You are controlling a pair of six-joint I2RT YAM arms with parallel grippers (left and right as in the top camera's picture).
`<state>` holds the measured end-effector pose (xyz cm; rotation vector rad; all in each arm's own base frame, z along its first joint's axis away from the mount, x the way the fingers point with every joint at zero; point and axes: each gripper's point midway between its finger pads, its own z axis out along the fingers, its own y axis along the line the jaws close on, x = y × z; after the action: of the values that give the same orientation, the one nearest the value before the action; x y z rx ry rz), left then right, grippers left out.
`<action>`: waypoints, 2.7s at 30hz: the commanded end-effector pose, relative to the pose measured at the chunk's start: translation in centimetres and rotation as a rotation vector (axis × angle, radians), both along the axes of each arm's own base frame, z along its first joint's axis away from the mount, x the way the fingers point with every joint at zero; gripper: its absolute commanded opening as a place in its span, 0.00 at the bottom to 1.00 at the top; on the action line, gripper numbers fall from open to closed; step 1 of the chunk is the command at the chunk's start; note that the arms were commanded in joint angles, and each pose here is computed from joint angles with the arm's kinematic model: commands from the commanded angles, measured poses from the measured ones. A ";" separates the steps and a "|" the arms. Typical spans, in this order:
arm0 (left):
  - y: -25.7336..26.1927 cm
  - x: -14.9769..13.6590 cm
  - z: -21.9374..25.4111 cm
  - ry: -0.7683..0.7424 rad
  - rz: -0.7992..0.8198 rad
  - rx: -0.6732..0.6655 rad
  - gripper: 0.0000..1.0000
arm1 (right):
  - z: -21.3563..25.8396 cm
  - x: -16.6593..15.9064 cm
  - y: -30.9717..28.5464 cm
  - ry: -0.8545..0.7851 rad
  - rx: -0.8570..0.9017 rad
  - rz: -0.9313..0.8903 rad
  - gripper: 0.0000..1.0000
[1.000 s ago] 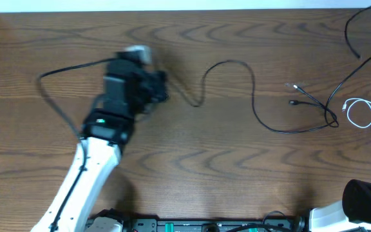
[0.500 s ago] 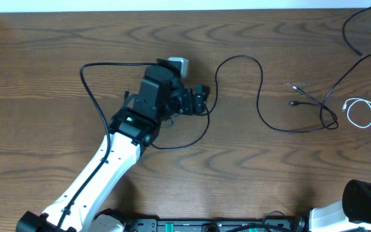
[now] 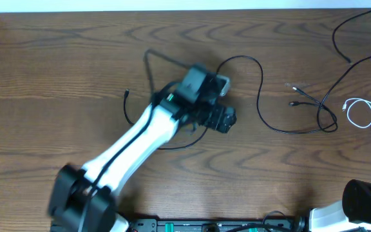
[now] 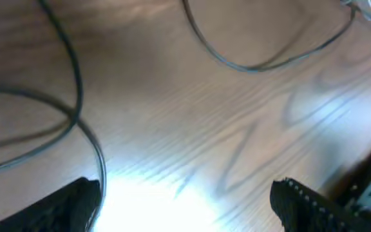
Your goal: Untangle cables
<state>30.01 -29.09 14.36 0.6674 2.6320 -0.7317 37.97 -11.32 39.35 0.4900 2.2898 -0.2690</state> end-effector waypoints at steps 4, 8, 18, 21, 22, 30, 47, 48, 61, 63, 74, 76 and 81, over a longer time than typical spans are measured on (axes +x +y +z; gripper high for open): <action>-4.1 6.2 1.6 -0.044 0.082 -0.004 0.90 | -0.6 -0.1 0.1 0.020 0.016 -0.008 0.01; -5.4 7.6 -1.2 -0.040 0.132 0.006 0.90 | -0.8 -0.2 0.2 0.029 0.018 -0.008 0.01; -9.4 7.8 -6.9 -0.212 0.103 0.161 0.90 | -1.1 -0.6 0.2 0.050 0.025 -0.011 0.01; -11.4 7.8 -6.4 -0.257 0.087 0.113 0.90 | -1.3 -0.8 0.3 0.059 0.029 -0.014 0.01; -12.0 7.9 -6.3 -0.274 0.086 0.103 0.90 | -1.4 -0.9 0.3 0.061 0.030 -0.013 0.01; -13.7 7.8 -8.2 -0.380 0.117 0.160 0.90 | -1.5 -1.1 0.3 0.072 0.034 -0.016 0.01; -14.0 8.8 -11.8 -0.422 0.150 0.204 0.63 | -2.0 -1.6 0.4 0.095 0.046 -0.024 0.01; -14.0 8.8 -12.1 -0.419 0.149 0.208 0.63 | -2.0 -1.6 0.4 0.097 0.046 -0.024 0.01; -12.9 8.3 -14.2 -0.393 0.142 0.265 0.59 | -2.2 -1.9 0.5 0.108 0.059 -0.036 0.01; -12.5 7.9 -14.7 -0.381 0.136 0.284 0.45 | -2.3 -2.0 0.5 0.112 0.059 -0.035 0.01; -5.7 8.1 -14.7 -0.296 0.181 0.493 0.08 | -2.3 -2.1 0.5 0.115 0.057 -0.038 0.01; -2.9 8.8 -12.9 -0.281 0.219 0.541 0.07 | -2.3 -2.1 0.3 0.116 0.051 -0.044 0.01; 6.0 10.5 -7.5 -0.225 0.359 0.646 0.08 | -2.1 -2.5 -0.7 0.126 0.005 -0.086 0.01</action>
<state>37.80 -29.12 1.29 0.5473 2.6827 0.2091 35.70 -10.99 37.32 0.5513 2.4013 -0.2687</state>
